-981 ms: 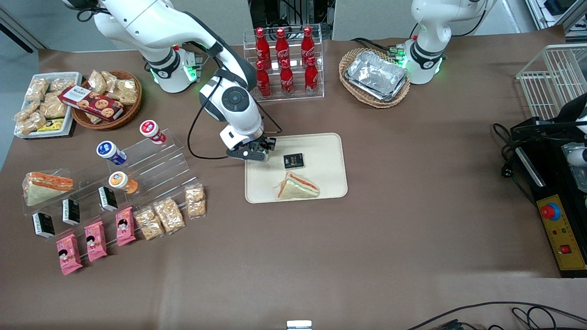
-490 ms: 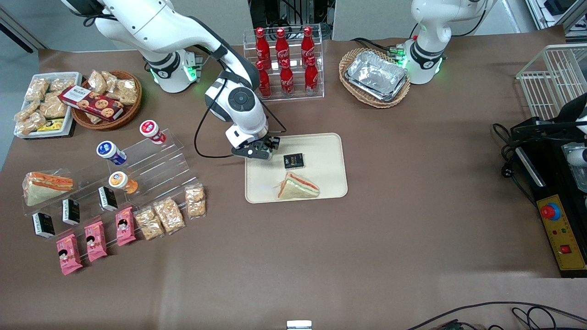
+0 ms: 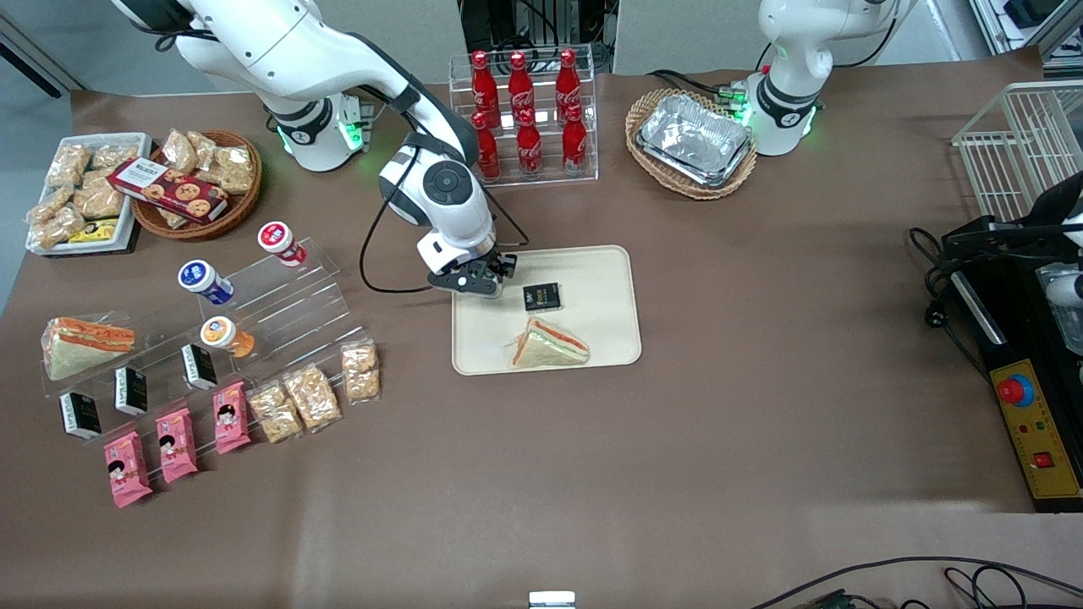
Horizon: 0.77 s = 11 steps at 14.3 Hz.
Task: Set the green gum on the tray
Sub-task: 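Lower the green gum bottle onto the tray and open the right gripper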
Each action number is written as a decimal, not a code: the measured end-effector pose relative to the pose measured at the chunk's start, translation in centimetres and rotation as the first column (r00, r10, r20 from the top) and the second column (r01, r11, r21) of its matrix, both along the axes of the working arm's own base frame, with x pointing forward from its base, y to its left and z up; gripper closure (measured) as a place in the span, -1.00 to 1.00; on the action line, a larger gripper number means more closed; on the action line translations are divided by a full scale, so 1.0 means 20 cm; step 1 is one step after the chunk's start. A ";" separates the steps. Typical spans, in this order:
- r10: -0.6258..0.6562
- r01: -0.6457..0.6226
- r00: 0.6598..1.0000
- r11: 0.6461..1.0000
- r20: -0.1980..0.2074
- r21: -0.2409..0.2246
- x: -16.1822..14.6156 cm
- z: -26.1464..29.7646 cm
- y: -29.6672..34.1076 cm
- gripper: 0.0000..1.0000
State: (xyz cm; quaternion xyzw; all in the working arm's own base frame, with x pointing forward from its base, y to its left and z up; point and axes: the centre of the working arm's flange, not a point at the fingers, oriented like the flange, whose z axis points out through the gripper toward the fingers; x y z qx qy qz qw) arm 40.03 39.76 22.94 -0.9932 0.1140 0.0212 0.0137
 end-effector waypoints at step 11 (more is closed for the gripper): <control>-0.012 0.012 1.000 1.000 0.001 0.001 0.00 0.00 0.00 -0.99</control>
